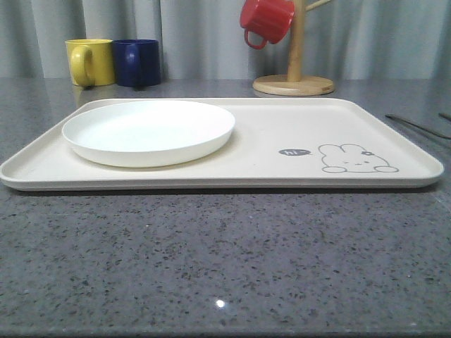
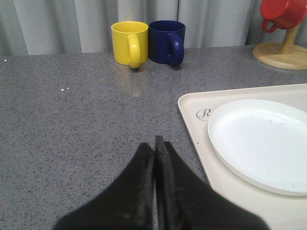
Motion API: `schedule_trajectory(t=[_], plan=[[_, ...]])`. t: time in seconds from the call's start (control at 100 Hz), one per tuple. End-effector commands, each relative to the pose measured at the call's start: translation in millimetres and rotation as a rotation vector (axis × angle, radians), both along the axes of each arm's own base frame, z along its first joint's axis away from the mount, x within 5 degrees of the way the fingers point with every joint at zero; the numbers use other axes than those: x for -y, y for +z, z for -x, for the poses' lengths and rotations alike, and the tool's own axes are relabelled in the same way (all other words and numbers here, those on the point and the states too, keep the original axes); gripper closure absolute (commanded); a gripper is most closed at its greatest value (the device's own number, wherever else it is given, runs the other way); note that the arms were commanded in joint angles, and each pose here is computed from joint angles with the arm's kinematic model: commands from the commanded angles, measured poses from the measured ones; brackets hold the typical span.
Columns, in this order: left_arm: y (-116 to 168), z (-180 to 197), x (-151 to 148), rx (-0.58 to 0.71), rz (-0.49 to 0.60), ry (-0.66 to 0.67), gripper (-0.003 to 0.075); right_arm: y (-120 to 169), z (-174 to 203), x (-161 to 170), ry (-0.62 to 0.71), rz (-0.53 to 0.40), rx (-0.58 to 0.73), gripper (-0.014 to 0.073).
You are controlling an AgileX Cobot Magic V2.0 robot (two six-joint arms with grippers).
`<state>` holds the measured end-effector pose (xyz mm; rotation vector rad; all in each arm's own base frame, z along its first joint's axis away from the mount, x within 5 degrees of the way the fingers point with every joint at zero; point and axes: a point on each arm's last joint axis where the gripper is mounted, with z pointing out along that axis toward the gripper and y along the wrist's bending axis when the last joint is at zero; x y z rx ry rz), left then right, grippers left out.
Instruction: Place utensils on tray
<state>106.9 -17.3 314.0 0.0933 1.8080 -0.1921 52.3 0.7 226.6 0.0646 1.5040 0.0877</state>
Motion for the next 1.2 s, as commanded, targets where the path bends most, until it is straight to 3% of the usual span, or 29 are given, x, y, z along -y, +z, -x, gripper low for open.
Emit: schedule_trajectory(t=[0.0, 0.09, 0.2, 0.36, 0.49, 0.65, 0.74, 0.91, 0.96, 1.19], plan=[[15, -2, -3, 0.095, 0.015, 0.031, 0.0739, 39, 5, 0, -0.003, 0.002, 0.040, 0.0664], [15, -2, -3, 0.095, 0.015, 0.031, 0.0739, 67, 6, 0, 0.002, 0.003, -0.051, 0.0664], [15, -2, -3, 0.095, 0.015, 0.031, 0.0739, 94, -1, -1, 0.009, 0.007, -0.256, 0.0664], [15, -2, -3, 0.095, 0.015, 0.031, 0.0739, 118, -25, -2, 0.017, 0.008, -0.515, 0.0664], [15, -2, -3, 0.095, 0.015, 0.031, 0.0739, 131, -46, -2, 0.021, 0.005, -0.578, 0.0664], [15, -2, -3, 0.095, 0.015, 0.031, 0.0739, 127, -67, -2, 0.021, 0.004, -0.636, 0.0645], [15, -2, -3, 0.095, 0.015, 0.031, 0.0739, 122, -74, -2, 0.021, 0.004, -0.684, 0.0551], [15, -2, -3, 0.095, 0.015, 0.031, 0.0739, 116, -75, -2, 0.023, 0.004, -0.747, 0.0208], [15, -2, -3, 0.095, 0.015, 0.031, 0.0739, 116, -74, -2, 0.023, 0.004, -0.750, 0.0144], [15, -2, -3, 0.095, 0.015, 0.031, 0.0739, 119, -79, -5, 0.048, 0.008, -0.757, 0.0121]])
